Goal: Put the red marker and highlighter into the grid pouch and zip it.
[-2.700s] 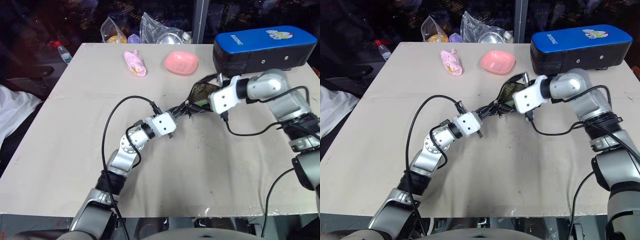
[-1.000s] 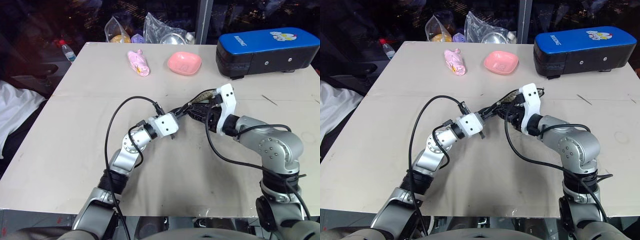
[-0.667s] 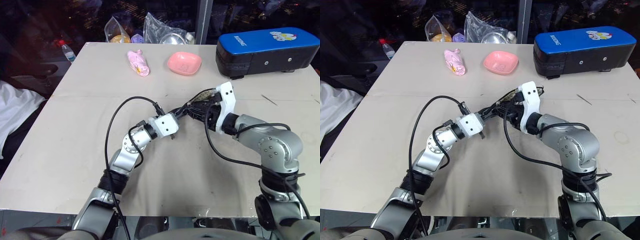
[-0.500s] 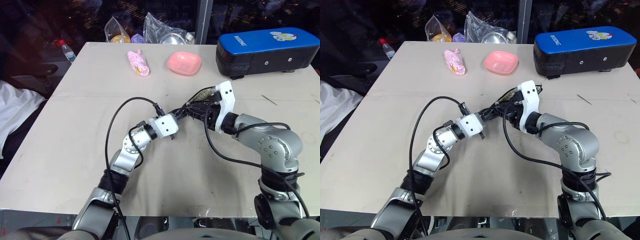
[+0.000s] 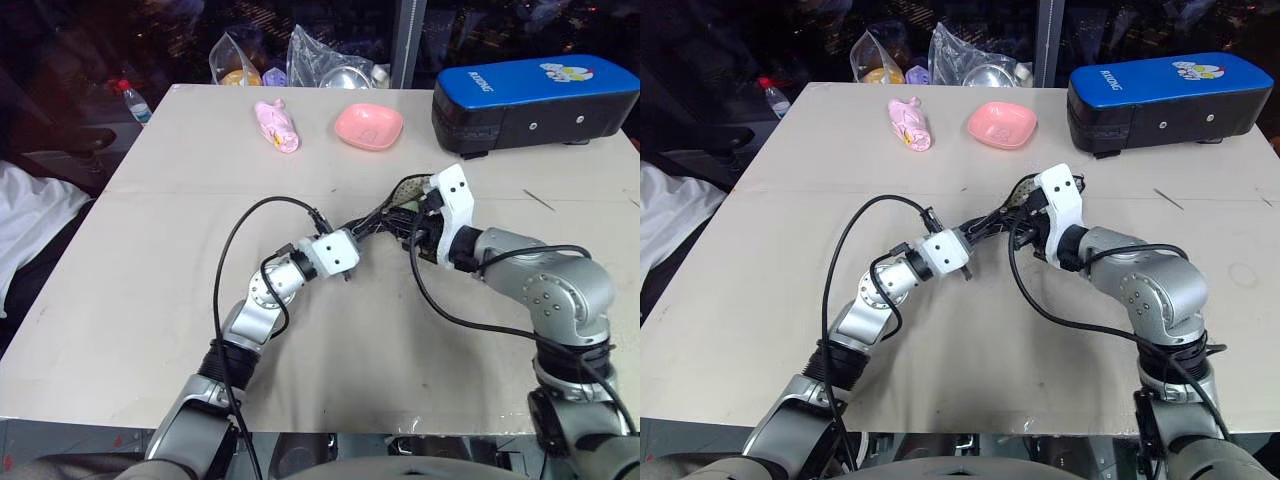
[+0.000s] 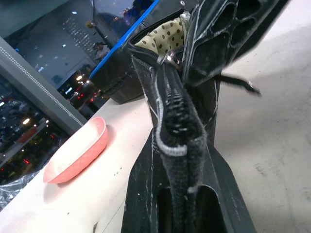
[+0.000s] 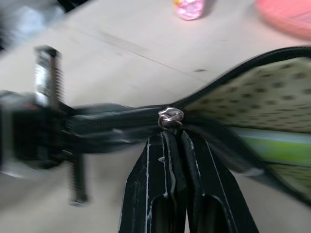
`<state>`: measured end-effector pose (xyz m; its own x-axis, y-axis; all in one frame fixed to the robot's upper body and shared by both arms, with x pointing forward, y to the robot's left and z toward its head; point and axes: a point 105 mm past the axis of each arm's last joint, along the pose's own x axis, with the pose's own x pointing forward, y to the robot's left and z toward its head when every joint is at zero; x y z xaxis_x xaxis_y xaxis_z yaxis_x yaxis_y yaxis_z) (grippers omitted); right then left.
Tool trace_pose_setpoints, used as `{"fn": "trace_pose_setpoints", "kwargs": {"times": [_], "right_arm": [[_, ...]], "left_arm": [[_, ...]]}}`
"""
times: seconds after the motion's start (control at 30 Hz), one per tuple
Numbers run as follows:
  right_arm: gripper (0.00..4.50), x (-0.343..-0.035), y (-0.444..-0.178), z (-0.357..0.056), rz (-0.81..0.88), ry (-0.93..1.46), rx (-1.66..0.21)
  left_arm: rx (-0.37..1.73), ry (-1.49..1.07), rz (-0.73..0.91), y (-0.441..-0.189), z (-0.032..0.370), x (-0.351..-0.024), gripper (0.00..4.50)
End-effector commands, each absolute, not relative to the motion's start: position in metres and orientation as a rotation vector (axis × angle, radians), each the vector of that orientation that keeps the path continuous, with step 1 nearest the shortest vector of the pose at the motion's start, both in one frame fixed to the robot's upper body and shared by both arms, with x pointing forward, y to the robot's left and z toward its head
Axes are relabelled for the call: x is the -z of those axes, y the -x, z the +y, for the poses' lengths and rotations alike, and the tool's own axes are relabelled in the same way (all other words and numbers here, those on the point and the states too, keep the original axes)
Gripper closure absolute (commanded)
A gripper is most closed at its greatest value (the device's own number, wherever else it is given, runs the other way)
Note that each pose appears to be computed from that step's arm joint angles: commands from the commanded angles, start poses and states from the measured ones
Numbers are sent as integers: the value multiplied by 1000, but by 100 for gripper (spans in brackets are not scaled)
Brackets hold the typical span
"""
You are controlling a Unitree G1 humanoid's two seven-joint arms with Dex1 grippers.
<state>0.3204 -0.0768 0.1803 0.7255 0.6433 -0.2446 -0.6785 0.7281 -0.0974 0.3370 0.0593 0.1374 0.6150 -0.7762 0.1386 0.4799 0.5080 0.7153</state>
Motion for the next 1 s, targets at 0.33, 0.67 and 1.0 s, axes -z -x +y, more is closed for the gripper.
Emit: {"fn": "trace_pose_setpoints", "kwargs": {"times": [0.33,0.67,1.0], "right_arm": [[442,-222,-334,-113,3,292,-565],[442,-225,-356,-162,25,288,-337],[442,-221,-368,-207,56,290,-104]], "left_arm": [[726,-710,-547,-340,67,-152,450],[723,-714,-540,-340,69,-150,450],[707,-724,-533,-340,72,-149,450]]}}
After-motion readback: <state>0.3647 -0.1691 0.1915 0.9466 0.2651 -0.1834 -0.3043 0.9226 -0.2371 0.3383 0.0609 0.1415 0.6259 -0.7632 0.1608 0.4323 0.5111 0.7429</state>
